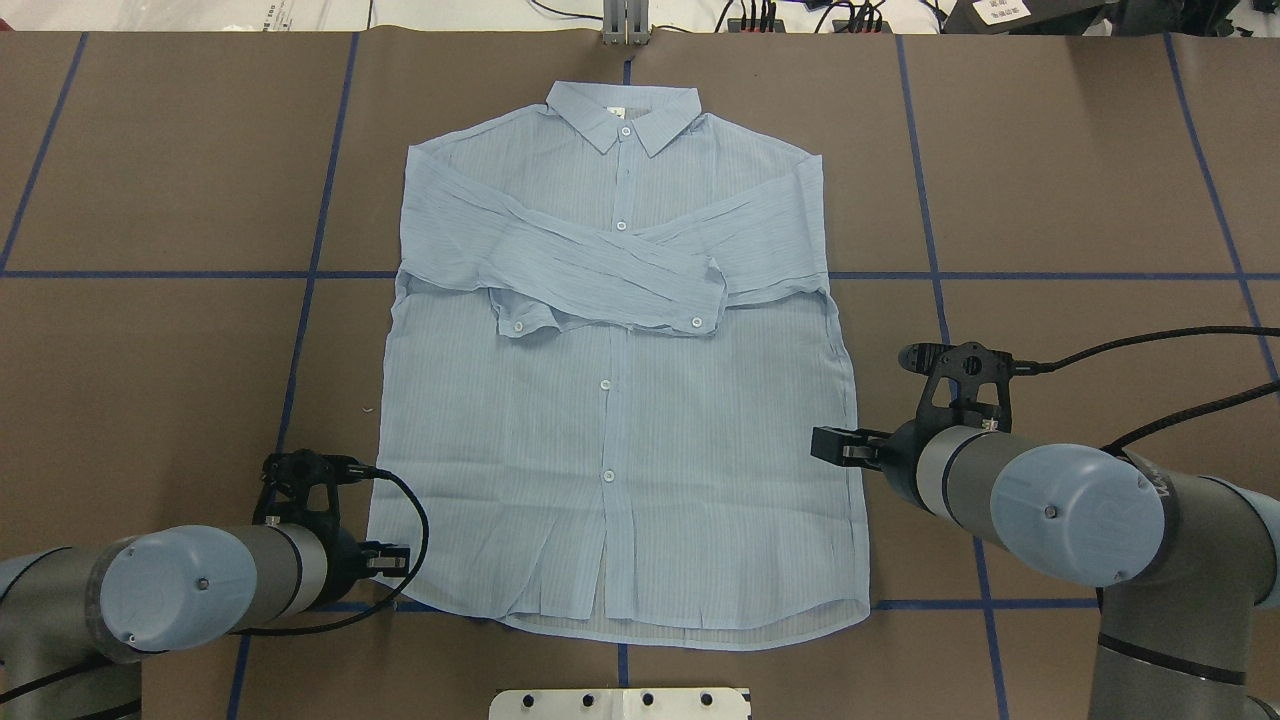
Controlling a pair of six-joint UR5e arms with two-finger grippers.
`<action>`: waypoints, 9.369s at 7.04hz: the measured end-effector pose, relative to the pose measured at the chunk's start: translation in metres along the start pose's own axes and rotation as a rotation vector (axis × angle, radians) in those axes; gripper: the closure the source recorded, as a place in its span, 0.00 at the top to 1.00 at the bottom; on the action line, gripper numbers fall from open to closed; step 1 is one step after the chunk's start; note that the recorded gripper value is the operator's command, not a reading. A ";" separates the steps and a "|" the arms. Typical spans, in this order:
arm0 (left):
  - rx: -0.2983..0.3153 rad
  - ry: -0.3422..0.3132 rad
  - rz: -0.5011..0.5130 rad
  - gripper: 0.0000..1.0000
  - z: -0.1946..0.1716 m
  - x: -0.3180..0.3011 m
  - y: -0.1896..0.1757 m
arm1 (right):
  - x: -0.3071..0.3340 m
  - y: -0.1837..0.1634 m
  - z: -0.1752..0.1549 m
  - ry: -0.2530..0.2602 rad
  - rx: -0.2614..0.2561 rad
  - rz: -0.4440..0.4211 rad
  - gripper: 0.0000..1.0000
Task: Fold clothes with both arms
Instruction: 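Move both grippers to the hem corners nearest the robot and grasp, then lift the hem with both grippers and fold it toward the collar, then release the hem and raise both grippers above the folded shirt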
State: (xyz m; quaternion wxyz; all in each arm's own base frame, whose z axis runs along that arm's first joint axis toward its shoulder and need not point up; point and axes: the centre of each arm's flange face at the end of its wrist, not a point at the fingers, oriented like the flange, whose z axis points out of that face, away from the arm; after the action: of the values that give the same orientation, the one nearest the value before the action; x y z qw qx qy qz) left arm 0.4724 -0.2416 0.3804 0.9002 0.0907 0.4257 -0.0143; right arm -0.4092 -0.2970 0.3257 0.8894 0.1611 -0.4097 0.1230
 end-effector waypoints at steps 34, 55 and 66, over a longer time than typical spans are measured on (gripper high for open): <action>0.092 0.032 -0.078 0.00 -0.010 0.020 0.010 | 0.019 0.186 0.025 0.057 0.065 -0.079 0.00; 0.357 -0.109 -0.012 0.00 -0.094 0.037 -0.255 | -0.108 -0.130 0.012 0.152 0.148 0.016 0.00; 0.440 -0.120 0.055 1.00 0.027 -0.015 -0.306 | -0.073 -0.154 0.119 0.153 0.192 0.028 1.00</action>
State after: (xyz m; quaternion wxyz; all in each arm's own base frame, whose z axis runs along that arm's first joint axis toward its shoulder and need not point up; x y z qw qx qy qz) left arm 0.4525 -0.5480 0.3623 0.8826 0.2953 0.3552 -0.0877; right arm -0.4838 -0.4906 0.3142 0.8968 0.2300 -0.3289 0.1859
